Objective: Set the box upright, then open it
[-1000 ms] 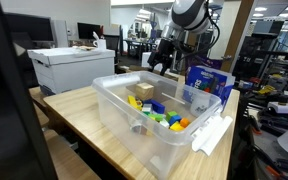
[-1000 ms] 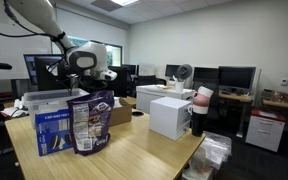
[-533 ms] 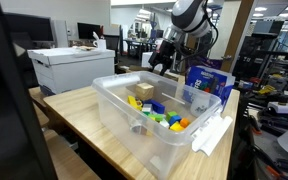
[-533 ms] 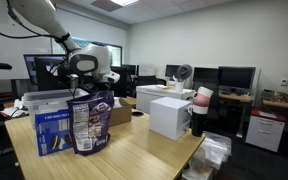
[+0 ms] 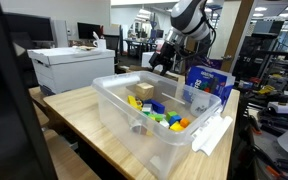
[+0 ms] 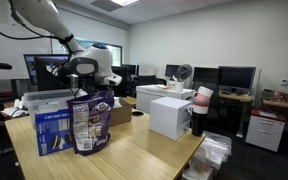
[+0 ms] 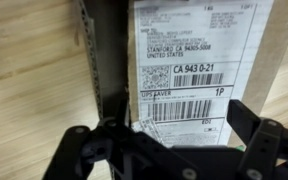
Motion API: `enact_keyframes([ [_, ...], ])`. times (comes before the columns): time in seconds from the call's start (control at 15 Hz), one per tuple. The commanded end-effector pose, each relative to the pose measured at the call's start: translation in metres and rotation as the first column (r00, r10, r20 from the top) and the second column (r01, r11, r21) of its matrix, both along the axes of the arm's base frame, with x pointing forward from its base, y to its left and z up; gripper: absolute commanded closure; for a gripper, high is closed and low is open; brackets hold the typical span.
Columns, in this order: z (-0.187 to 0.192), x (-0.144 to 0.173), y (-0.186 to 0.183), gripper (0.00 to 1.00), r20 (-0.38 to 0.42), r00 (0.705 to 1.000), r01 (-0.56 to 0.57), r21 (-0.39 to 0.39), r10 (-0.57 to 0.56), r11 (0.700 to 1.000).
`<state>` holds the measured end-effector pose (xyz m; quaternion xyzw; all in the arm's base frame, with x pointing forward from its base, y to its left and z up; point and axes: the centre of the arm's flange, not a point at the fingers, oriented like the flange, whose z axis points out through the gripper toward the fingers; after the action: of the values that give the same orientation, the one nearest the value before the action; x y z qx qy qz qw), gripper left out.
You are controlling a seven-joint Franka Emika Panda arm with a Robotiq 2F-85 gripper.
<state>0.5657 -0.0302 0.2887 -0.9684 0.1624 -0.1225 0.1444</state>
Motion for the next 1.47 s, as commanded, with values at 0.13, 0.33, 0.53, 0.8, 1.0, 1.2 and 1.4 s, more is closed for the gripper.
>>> enact_keyframes([
  [0.13, 0.001, -0.004, 0.007, 0.0, 0.044, 0.998, -0.039, -0.005, 0.039, 0.999],
  [0.33, -0.001, -0.004, 0.01, 0.0, 0.041, 0.998, -0.047, -0.014, 0.048, 0.999],
  [0.53, -0.004, -0.004, 0.009, 0.0, 0.034, 0.998, -0.045, -0.024, 0.046, 0.999],
  [0.8, -0.007, -0.005, 0.006, 0.0, 0.028, 0.999, -0.038, -0.038, 0.039, 0.999],
  [1.0, -0.01, -0.006, 0.004, 0.0, 0.024, 0.999, -0.036, -0.041, 0.037, 0.998],
  [1.2, -0.016, -0.007, 0.004, 0.0, 0.011, 1.0, -0.024, -0.023, 0.025, 0.999],
  [1.4, -0.023, -0.008, 0.007, 0.0, -0.007, 1.0, -0.015, -0.006, 0.015, 1.0],
])
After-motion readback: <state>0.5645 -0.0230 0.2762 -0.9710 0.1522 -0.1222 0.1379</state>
